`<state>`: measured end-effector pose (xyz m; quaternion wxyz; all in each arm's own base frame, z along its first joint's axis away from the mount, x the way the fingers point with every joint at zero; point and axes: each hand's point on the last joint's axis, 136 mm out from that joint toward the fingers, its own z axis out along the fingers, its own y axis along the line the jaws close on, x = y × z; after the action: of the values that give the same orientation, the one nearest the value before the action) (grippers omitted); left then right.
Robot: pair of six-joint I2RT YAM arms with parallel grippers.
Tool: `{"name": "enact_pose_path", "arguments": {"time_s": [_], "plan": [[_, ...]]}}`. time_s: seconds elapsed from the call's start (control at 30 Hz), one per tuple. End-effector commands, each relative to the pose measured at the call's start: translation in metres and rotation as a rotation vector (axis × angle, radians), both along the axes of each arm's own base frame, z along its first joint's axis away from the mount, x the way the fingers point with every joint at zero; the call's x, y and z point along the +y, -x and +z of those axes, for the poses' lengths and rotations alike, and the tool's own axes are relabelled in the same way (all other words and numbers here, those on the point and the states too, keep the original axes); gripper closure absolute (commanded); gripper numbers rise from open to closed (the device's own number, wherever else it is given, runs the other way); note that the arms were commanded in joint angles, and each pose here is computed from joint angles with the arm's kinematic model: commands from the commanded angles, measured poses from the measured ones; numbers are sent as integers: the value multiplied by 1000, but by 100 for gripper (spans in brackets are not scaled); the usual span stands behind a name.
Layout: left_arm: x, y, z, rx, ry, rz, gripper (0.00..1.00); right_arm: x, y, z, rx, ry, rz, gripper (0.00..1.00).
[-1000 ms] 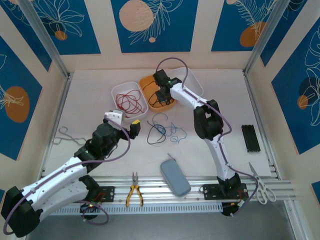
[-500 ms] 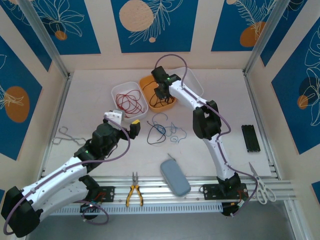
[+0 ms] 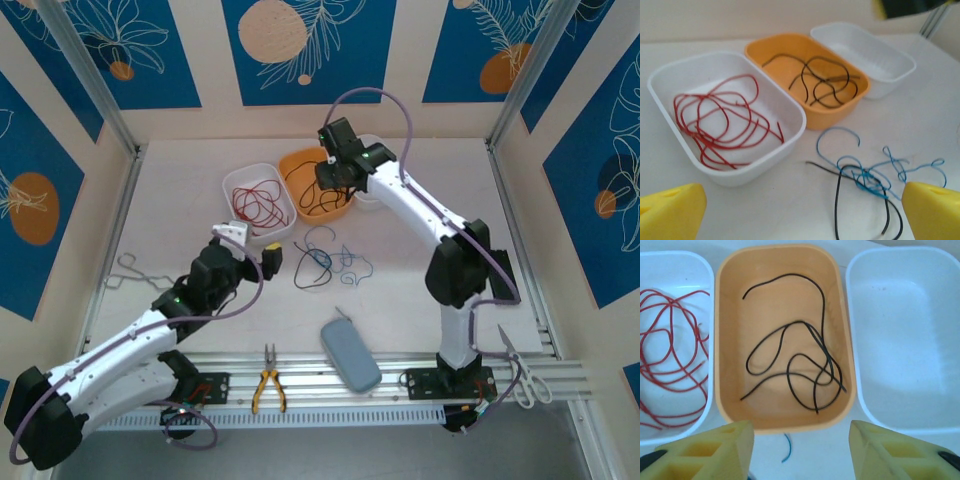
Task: Untangle the cables
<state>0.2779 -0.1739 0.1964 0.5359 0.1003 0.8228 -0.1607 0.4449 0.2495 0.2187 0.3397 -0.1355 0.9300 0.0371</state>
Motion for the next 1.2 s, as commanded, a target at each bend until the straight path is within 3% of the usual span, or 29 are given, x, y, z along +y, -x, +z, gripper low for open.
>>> {"name": "enact_pose_path", "arguments": {"time_s": [0.0, 0.17, 0.3, 0.37, 0.4, 0.63, 0.83, 0.93, 1.17], "plan": [[-6, 2, -13, 116, -9, -23, 0, -11, 24, 5, 17, -70, -57, 44], [-26, 6, -51, 314, 14, -60, 0, -40, 60, -3, 34, -98, -150, 36], [-51, 8, -82, 425, 23, -142, 8, -64, 85, -13, 50, -112, -232, 25], [-60, 6, -94, 460, 7, -171, 10, -71, 94, -14, 48, -130, -255, 16], [-65, 6, -101, 480, -6, -189, 11, -75, 99, -16, 48, -135, -272, 1], [-86, 2, -132, 548, -99, -247, 17, -99, 120, -23, 47, -150, -344, 1], [-82, -22, -151, 531, -240, -196, 35, -115, 133, -23, 21, -175, -407, 1], [-82, -30, -160, 533, -290, -190, 38, -119, 136, -18, -5, -185, -411, 1], [-90, -44, -173, 527, -327, -189, 58, -122, 140, -13, -34, -210, -405, 1]]}}
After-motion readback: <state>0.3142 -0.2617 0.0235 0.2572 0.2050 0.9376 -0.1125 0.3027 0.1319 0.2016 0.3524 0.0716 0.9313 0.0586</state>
